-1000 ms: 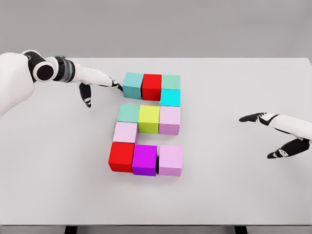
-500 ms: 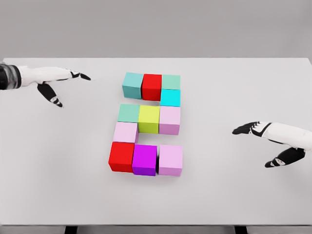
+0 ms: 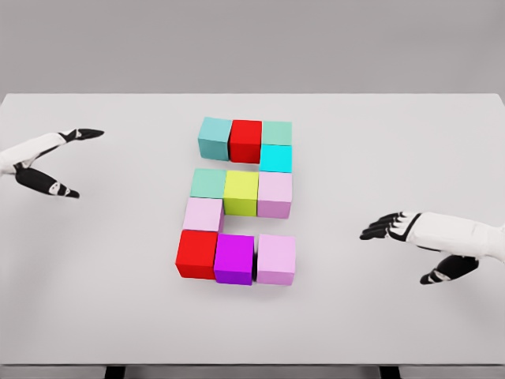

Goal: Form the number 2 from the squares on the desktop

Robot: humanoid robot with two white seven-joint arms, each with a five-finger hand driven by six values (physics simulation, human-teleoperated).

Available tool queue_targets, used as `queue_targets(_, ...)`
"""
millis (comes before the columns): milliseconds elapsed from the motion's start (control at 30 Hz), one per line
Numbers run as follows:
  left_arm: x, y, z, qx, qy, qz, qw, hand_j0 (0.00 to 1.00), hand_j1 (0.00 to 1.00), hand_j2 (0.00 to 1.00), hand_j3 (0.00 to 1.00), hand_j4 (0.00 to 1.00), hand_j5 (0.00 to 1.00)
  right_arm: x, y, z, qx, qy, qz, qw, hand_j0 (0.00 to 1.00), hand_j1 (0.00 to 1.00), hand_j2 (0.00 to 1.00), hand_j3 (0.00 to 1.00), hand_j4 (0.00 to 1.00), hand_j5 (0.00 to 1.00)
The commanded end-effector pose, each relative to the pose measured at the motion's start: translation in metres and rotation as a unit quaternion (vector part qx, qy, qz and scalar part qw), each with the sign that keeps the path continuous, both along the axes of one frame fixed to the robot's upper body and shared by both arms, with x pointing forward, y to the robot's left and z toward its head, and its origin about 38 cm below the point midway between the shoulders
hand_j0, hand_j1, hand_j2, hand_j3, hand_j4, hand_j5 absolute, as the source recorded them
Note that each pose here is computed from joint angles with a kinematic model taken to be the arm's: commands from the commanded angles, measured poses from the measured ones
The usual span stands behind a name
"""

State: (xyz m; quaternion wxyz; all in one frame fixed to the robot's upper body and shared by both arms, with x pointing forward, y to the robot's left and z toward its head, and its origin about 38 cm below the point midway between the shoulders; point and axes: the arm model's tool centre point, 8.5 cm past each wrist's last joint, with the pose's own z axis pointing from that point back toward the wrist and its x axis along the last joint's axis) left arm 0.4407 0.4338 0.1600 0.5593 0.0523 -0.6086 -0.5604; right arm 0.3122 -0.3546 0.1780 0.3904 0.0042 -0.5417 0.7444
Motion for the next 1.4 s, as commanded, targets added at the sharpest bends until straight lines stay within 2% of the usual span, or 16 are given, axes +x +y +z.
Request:
queue_targets(0, 0.001, 0.002, 0.005, -0.006, -0.007, 0.005, 0.9999, 1.0, 1.0, 1.0, 1.0, 1.0, 1.0, -0.005, 0.009, -0.004, -0.027, -0.007, 0.022, 0.9994, 1.0, 1.0, 1.0, 1.0, 1.0, 1.0)
queue_targets(67, 0.001, 0.002, 0.005, -0.006, -0.006, 0.005, 1.0, 1.0, 1.0, 1.0, 1.0, 1.0, 1.0, -0.006, 0.012, -0.011, -0.042, -0.006, 0.03, 0.9987, 1.0, 1.0, 1.0, 1.0, 1.0, 1.0)
queue_targets(133, 0.001, 0.002, 0.004, -0.005, -0.005, 0.005, 1.0, 1.0, 1.0, 1.0, 1.0, 1.0, 1.0, -0.008, 0.022, -0.026, -0.062, -0.011, 0.043, 0.9971, 1.0, 1.0, 1.0, 1.0, 1.0, 1.0)
queue_targets(167, 0.001, 0.002, 0.004, -0.006, -0.005, 0.006, 1.0, 1.0, 1.0, 1.0, 1.0, 1.0, 1.0, -0.005, 0.025, -0.027, -0.083, -0.023, 0.05, 0.9951, 1.0, 1.0, 1.0, 1.0, 1.0, 1.0)
queue_targets(267, -0.001, 0.003, 0.001, -0.005, -0.002, 0.006, 1.0, 1.0, 1.0, 1.0, 1.0, 1.0, 1.0, 0.002, 0.021, -0.021, -0.125, -0.048, 0.057, 0.9894, 1.0, 1.0, 1.0, 1.0, 1.0, 1.0)
queue_targets(367, -0.001, 0.003, 0.001, -0.005, -0.002, 0.006, 1.0, 1.0, 1.0, 1.0, 1.0, 1.0, 1.0, 0.009, 0.03, -0.022, -0.162, -0.065, 0.084, 0.9811, 1.0, 1.0, 1.0, 1.0, 1.0, 1.0)
queue_targets(433, -0.001, 0.003, 0.002, -0.004, -0.002, 0.006, 1.0, 1.0, 1.0, 1.0, 1.0, 1.0, 1.0, 0.013, 0.036, -0.018, -0.163, -0.073, 0.092, 0.9796, 1.0, 1.0, 1.0, 1.0, 1.0, 1.0)
queue_targets(533, -0.001, 0.003, 0.001, -0.005, -0.002, 0.006, 1.0, 1.0, 1.0, 1.0, 1.0, 1.0, 1.0, 0.015, 0.061, -0.027, -0.166, -0.064, 0.138, 0.9744, 1.0, 1.0, 1.0, 1.0, 1.0, 1.0)
queue_targets(733, 0.0, 0.002, 0.001, -0.005, -0.002, 0.006, 1.0, 1.0, 1.0, 1.0, 1.0, 1.0, 1.0, 0.014, 0.07, -0.03, -0.157, -0.063, 0.146, 0.9747, 1.0, 1.0, 1.0, 1.0, 1.0, 1.0)
queue_targets(867, -0.001, 0.003, 0.0, -0.005, -0.001, 0.006, 1.0, 1.0, 1.0, 1.0, 1.0, 1.0, 1.0, 0.016, 0.089, -0.033, -0.134, -0.069, 0.156, 0.9762, 1.0, 1.0, 1.0, 1.0, 1.0, 1.0)
queue_targets(1367, -0.001, 0.003, -0.001, -0.005, 0.0, 0.007, 1.0, 1.0, 1.0, 1.0, 1.0, 1.0, 1.0, 0.02, 0.115, -0.031, -0.119, -0.079, 0.184, 0.9725, 1.0, 1.0, 1.0, 1.0, 1.0, 1.0)
